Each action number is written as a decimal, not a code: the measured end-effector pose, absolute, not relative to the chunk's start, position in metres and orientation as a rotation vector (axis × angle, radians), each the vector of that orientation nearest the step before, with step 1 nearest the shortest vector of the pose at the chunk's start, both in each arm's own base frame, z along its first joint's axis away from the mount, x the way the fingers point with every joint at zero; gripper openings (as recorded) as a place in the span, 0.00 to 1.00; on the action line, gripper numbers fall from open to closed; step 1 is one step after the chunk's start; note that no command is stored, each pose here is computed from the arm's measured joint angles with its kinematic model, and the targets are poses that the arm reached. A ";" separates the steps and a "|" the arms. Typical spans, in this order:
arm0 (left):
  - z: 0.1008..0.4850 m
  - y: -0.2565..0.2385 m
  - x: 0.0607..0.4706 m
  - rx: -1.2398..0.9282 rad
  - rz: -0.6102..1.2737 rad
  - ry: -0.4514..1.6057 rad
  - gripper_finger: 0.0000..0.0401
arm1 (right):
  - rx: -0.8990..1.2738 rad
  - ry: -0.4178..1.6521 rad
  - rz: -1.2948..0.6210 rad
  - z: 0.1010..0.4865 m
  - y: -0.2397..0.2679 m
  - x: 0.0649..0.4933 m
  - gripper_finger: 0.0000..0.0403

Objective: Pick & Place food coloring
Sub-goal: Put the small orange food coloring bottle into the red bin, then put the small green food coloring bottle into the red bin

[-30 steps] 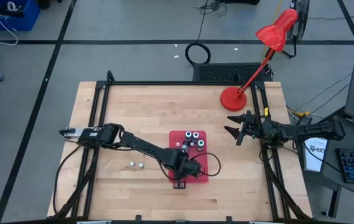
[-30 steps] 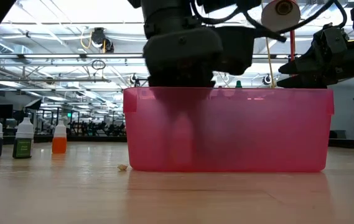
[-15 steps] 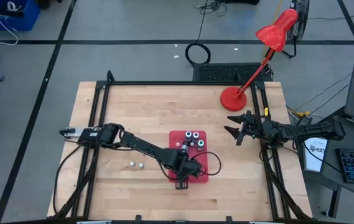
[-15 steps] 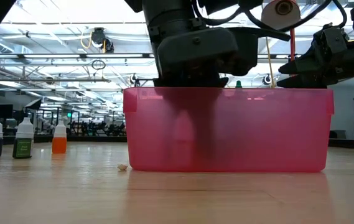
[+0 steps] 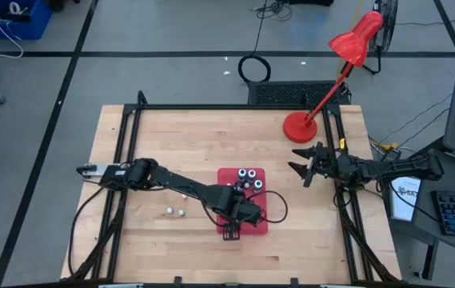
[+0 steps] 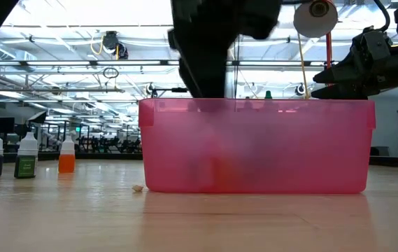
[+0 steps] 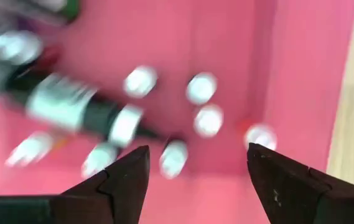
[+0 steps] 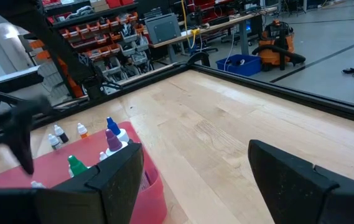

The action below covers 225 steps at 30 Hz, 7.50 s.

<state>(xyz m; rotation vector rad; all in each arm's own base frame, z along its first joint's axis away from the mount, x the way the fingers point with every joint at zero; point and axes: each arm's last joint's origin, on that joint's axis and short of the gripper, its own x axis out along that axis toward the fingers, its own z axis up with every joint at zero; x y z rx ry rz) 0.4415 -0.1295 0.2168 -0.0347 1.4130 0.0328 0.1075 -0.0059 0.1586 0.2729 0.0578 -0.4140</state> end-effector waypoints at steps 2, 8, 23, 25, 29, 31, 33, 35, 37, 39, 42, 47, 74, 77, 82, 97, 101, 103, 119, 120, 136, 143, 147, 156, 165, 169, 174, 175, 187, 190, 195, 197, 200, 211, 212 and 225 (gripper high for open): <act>0.226 -0.129 0.435 -0.039 0.070 1.466 0.65 | 0.281 0.057 -0.414 0.159 -0.006 0.107 0.69; 0.236 -0.141 0.407 0.020 0.155 1.643 0.60 | 0.291 0.059 -0.412 0.158 -0.006 0.107 0.69; 0.260 -0.126 0.325 -0.026 0.385 1.472 0.52 | 0.297 0.085 -0.314 0.157 -0.003 0.109 0.69; 0.256 -0.119 0.310 -0.099 0.370 1.410 0.52 | 0.297 0.085 -0.314 0.157 -0.003 0.109 0.69; 0.237 -0.109 0.286 -0.215 0.332 1.332 0.52 | 0.241 0.092 -0.311 0.157 -0.003 0.109 0.69; 0.228 -0.104 0.276 -0.226 0.339 1.325 0.52 | 0.146 0.105 -0.309 0.158 -0.003 0.109 0.69; 0.215 -0.100 0.267 -0.222 0.355 1.344 0.52 | 0.075 0.110 -0.340 0.158 -0.004 0.109 0.69; 0.205 -0.098 0.261 -0.232 0.367 1.366 0.52 | 0.046 0.104 -0.422 0.159 -0.006 0.108 0.69; 0.196 -0.097 0.258 -0.260 0.357 1.379 0.52 | 0.021 0.103 -0.502 0.159 -0.008 0.107 0.69; 0.188 -0.097 0.257 -0.280 0.335 1.380 0.52 | 0.005 0.104 -0.558 0.159 -0.010 0.106 0.69; 0.182 -0.097 0.257 -0.271 0.302 1.362 0.52 | -0.002 0.107 -0.587 0.159 -0.011 0.105 0.69; 0.180 -0.096 0.257 -0.211 0.322 1.335 0.52 | 0.004 0.105 -0.587 0.158 -0.011 0.105 0.69; 0.180 -0.097 0.257 -0.205 0.318 1.335 0.52 | 0.037 0.107 -0.587 0.157 -0.010 0.105 0.69; 0.181 -0.099 0.256 -0.196 0.318 1.333 0.52 | 0.040 0.106 -0.587 0.157 -0.010 0.105 0.69; 0.181 -0.101 0.255 -0.203 0.322 1.333 0.52 | 0.040 0.106 -0.587 0.157 -0.010 0.105 0.69; 0.180 -0.090 0.254 -0.170 0.382 1.363 0.52 | 0.040 0.106 -0.587 0.157 -0.010 0.105 0.69; 0.180 -0.084 0.255 -0.175 0.386 1.367 0.52 | 0.040 0.106 -0.587 0.157 -0.010 0.105 0.69; 0.180 -0.081 0.257 -0.185 0.381 1.375 0.52 | 0.040 0.106 -0.587 0.157 -0.010 0.105 0.69; 0.155 -0.059 0.256 -0.312 0.381 1.385 0.52 | 0.040 0.107 -0.587 0.157 -0.010 0.105 0.69; 0.154 -0.059 0.255 -0.312 0.385 1.389 0.52 | 0.040 0.107 -0.587 0.157 -0.010 0.105 0.69; 0.137 -0.058 0.250 -0.385 0.359 1.347 0.29 | 0.038 0.111 -0.587 0.157 -0.010 0.106 0.69; 0.137 -0.058 0.250 -0.378 0.364 1.351 0.20 | 0.039 0.110 -0.587 0.157 -0.010 0.106 0.69; 0.138 -0.058 0.250 -0.371 0.359 1.349 0.17 | 0.039 0.111 -0.587 0.157 -0.010 0.106 0.69; 0.189 -0.071 0.287 -0.296 0.285 1.186 0.16 | 0.038 0.110 -0.588 0.157 -0.010 0.106 0.69; 0.271 -0.067 0.336 -0.178 0.297 1.019 0.16 | 0.038 0.110 -0.590 0.157 -0.010 0.106 0.69; 0.269 -0.050 0.360 -0.173 0.298 1.117 0.16 | 0.038 0.112 -0.590 0.157 -0.011 0.106 0.69; 0.245 -0.026 0.391 -0.181 0.245 1.215 0.16 | 0.035 0.118 -0.590 0.156 -0.010 0.106 0.69; 0.238 -0.021 0.395 -0.182 0.238 1.232 0.16 | 0.035 0.120 -0.591 0.156 -0.010 0.106 0.69; 0.182 0.018 0.410 -0.248 0.303 1.383 0.16 | 0.032 0.127 -0.590 0.155 -0.010 0.106 0.69; 0.172 0.018 0.413 -0.268 0.283 1.402 0.16 | 0.032 0.128 -0.590 0.155 -0.010 0.106 0.69; 0.159 0.013 0.416 -0.270 0.268 1.436 0.16 | 0.032 0.128 -0.589 0.155 -0.010 0.106 0.69; 0.154 0.010 0.417 -0.279 0.255 1.441 0.16 | 0.032 0.128 -0.589 0.155 -0.010 0.106 0.69; 0.152 0.009 0.418 -0.296 0.234 1.444 0.16 | 0.032 0.129 -0.589 0.155 -0.010 0.107 0.69; 0.150 0.004 0.420 -0.285 0.217 1.444 0.41 | 0.030 0.135 -0.588 0.155 -0.010 0.107 0.69; 0.150 0.004 0.419 -0.285 0.218 1.445 0.43 | 0.030 0.135 -0.589 0.155 -0.010 0.107 0.69; 0.174 0.006 0.425 -0.265 0.205 1.444 0.49 | 0.030 0.135 -0.588 0.155 -0.010 0.107 0.69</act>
